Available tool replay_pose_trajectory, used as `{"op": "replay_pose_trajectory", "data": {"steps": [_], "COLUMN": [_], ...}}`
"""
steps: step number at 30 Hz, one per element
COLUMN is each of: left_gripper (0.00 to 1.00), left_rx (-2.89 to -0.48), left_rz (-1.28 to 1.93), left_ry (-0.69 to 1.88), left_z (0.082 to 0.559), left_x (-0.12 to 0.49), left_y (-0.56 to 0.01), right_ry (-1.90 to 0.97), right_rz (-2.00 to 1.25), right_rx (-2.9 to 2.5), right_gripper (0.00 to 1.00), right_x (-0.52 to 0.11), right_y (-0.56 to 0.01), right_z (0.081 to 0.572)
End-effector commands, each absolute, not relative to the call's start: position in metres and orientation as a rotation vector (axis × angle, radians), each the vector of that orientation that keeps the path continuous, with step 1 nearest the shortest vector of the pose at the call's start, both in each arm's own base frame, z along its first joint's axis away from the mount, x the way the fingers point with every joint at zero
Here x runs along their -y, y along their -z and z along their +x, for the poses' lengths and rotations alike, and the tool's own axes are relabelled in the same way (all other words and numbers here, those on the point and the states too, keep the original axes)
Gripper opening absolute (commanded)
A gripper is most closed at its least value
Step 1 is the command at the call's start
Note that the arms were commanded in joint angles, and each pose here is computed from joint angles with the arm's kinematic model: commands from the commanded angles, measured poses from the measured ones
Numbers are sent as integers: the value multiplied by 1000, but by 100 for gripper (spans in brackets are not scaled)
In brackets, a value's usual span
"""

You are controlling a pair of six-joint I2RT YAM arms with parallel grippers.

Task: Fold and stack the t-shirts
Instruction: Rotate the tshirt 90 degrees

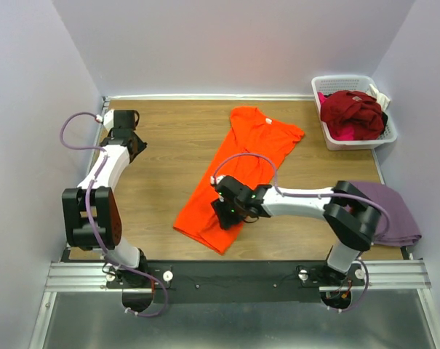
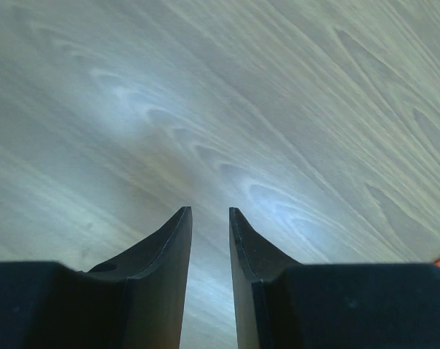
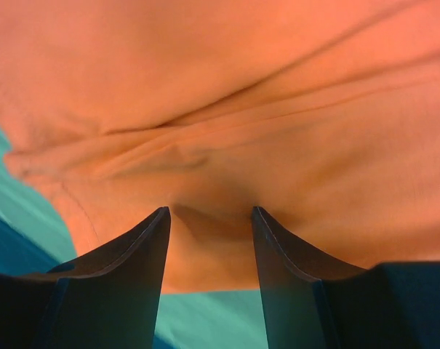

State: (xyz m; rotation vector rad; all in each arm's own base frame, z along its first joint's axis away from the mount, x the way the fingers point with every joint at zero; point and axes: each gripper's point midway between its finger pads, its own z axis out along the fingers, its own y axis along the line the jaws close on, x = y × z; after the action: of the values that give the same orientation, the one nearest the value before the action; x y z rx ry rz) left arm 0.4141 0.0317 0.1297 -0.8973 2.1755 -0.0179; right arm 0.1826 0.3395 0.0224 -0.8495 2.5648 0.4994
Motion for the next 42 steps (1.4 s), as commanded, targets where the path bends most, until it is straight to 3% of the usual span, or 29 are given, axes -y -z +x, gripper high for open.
{"op": "replay_pose_trajectory", "data": {"steps": [1, 6, 11, 16, 21, 28, 42], "left_gripper": [36, 36, 36, 36, 36, 37, 39], "left_rx": [-2224, -2248, -2229, -2264, -2222, -2212, -2389], "left_rz": [-747, -500, -239, -2, 212, 320, 189], "left_ry": [90, 208, 334, 463, 581, 602, 475], "left_z": [437, 464, 487, 496, 496, 504, 515], "left_x": [15, 101, 190, 272, 343, 388, 391], "left_y": [-130, -145, -157, -138, -141, -113, -46], "right_ry": [-343, -337, -412, -253, -104, -24, -53], "right_rz": [-802, -656, -367, -11, 148, 251, 330], "right_rx": [-2779, -2711, -2440, -2179, -2045, -2019, -2076], "right_gripper": [57, 56, 57, 58, 60, 61, 61], "right_x": [-270, -260, -257, -213, -185, -168, -161], "right_y": [-12, -44, -125, -184, -210, -203, -175], "right_z": [134, 142, 179, 221, 243, 255, 249]}}
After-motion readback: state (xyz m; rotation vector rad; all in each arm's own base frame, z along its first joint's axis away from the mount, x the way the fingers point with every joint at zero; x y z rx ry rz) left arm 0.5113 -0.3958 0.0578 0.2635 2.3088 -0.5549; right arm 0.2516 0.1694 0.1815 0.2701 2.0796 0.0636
